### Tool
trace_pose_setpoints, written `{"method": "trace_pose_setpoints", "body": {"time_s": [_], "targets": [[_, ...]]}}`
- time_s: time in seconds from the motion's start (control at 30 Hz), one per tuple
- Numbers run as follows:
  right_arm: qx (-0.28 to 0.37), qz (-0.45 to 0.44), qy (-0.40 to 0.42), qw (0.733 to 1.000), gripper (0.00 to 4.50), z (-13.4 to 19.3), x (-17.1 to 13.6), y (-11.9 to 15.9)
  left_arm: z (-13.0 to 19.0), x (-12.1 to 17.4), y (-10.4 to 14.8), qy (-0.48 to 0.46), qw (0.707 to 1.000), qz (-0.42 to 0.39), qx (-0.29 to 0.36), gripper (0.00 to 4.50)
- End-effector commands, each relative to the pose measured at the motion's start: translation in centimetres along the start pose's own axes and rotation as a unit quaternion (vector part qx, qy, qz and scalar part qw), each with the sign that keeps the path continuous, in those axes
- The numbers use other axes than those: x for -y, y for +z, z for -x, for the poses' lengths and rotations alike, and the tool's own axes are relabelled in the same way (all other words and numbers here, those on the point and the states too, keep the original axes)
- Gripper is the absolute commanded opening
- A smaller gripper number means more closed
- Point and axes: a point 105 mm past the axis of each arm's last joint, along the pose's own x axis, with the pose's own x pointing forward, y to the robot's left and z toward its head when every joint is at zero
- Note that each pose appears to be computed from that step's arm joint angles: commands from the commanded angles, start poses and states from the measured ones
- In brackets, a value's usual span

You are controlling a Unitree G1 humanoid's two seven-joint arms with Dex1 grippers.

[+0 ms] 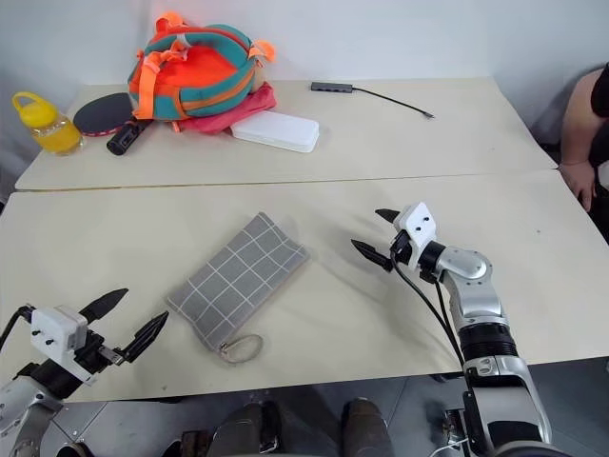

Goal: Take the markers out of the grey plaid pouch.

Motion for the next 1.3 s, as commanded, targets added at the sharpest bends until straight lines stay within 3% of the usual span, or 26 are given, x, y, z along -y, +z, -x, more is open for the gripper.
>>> {"method": "trace_pose_setpoints", "body": {"time_s": [0.03, 0.1, 0.33, 0.37, 0.43, 0.63, 0.8, 0.97, 1.07, 1.3], "targets": [[0.021, 0.017, -0.004, 1.000, 4.50, -0.1, 0.3, 1.2, 0.1, -0.1, 0.7, 0.008, 0.999, -0.044, 0.010, 4.47], [0.022, 0.018, -0.004, 1.000, 4.50, -0.1, 0.3, 1.3, 0.0, -0.4, 0.6, 0.018, 0.997, -0.075, -0.001, 4.47], [0.058, -0.004, 0.009, 0.998, 4.50, -1.7, -0.7, 2.9, 0.4, 0.9, 1.5, -0.024, 0.997, -0.064, 0.034, 4.47], [0.069, -0.016, 0.018, 0.997, 4.32, -2.3, -1.4, 3.3, 0.4, 1.0, 1.7, -0.029, 0.997, -0.064, 0.041, 4.49], [0.086, -0.024, 0.033, 0.995, 3.88, -3.6, -2.8, 4.1, 0.4, 1.1, 2.1, -0.034, 0.996, -0.071, 0.051, 4.50], [0.138, -0.057, 0.082, 0.985, 1.75, -7.6, -8.0, 7.1, 0.8, 1.9, 2.3, -0.059, 0.987, -0.141, 0.053, 4.50], [0.104, 0.001, 0.138, 0.985, 0.03, -9.3, -12.0, 6.2, 1.2, 4.1, 2.3, -0.120, 0.966, -0.223, 0.053, 4.50], [0.042, 0.076, 0.158, 0.984, 0.03, -9.7, -13.2, 3.6, 1.0, 4.8, 1.7, -0.131, 0.952, -0.273, 0.051, 4.50], [0.016, 0.073, 0.131, 0.989, 0.03, -9.9, -12.1, 2.7, 1.0, 6.2, 0.4, -0.180, 0.929, -0.322, 0.036, 4.50], [0.013, 0.073, 0.110, 0.991, 0.03, -9.6, -10.9, 2.8, 0.6, 5.9, -1.3, -0.207, 0.904, -0.374, 0.019, 4.50]]}}
